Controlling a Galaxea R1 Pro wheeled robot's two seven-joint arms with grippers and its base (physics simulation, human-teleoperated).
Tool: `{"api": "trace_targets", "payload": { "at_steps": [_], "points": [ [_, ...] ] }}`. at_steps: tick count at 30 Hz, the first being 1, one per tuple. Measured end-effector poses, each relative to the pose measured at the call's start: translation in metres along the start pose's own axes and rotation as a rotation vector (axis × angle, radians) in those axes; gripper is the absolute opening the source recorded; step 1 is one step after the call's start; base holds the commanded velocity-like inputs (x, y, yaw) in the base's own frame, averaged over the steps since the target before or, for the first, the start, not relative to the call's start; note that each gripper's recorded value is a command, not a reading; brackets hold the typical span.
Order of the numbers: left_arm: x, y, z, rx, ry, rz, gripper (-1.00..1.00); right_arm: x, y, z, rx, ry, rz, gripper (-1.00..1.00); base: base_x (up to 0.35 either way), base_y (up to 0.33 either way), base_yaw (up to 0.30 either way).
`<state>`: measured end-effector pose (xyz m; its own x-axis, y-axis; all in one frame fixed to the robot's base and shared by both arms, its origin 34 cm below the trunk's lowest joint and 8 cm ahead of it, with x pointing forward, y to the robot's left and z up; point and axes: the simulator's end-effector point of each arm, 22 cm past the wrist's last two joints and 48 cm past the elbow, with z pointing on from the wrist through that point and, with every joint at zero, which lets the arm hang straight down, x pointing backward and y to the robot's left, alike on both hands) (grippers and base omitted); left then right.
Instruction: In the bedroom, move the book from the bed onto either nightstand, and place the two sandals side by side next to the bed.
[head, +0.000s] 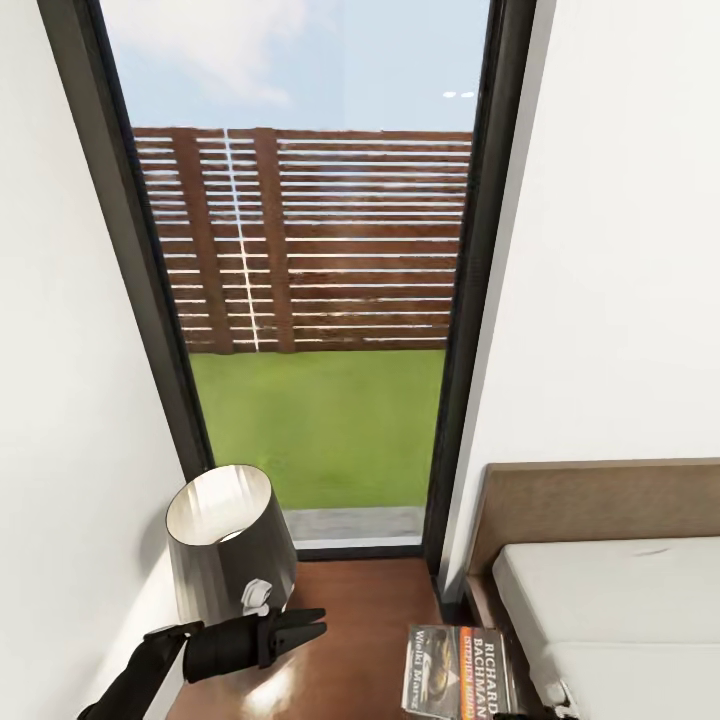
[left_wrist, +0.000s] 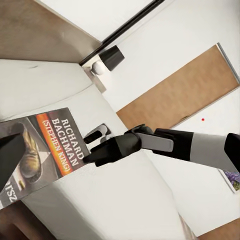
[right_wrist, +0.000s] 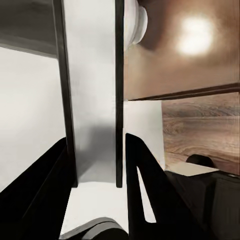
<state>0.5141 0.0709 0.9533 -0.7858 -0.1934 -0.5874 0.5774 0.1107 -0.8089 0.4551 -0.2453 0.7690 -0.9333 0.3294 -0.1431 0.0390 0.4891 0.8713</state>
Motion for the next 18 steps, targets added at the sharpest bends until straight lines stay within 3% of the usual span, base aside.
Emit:
{"api": "trace_targets", "payload": {
  "at_steps": [1, 4, 8, 15, 18],
  "points": [
    [0.000, 0.000, 0.000, 0.001, 0.000, 0.000, 1.00, 0.002, 0.004, 0.005, -0.007, 0.007, 0.011, -1.00, 0.000, 0.000, 0.000],
    [0.001, -0.001, 0.001, 0.006, 0.002, 0.000, 1.00, 0.012, 0.020, 0.024, -0.042, 0.053, 0.117, -1.00, 0.000, 0.000, 0.000],
    [0.001, -0.002, 0.003, 0.009, 0.001, 0.000, 1.00, 0.018, 0.034, 0.040, -0.072, 0.079, 0.172, -1.00, 0.000, 0.000, 0.000],
    [0.001, -0.003, 0.004, 0.012, -0.001, -0.001, 1.00, 0.012, 0.056, 0.057, -0.113, 0.083, 0.176, -1.00, 0.000, 0.000, 0.000],
    [0.001, -0.003, 0.005, 0.013, -0.002, -0.001, 1.00, -0.017, 0.090, 0.075, -0.167, 0.072, 0.138, -1.00, 0.000, 0.000, 0.000]
  ]
}}
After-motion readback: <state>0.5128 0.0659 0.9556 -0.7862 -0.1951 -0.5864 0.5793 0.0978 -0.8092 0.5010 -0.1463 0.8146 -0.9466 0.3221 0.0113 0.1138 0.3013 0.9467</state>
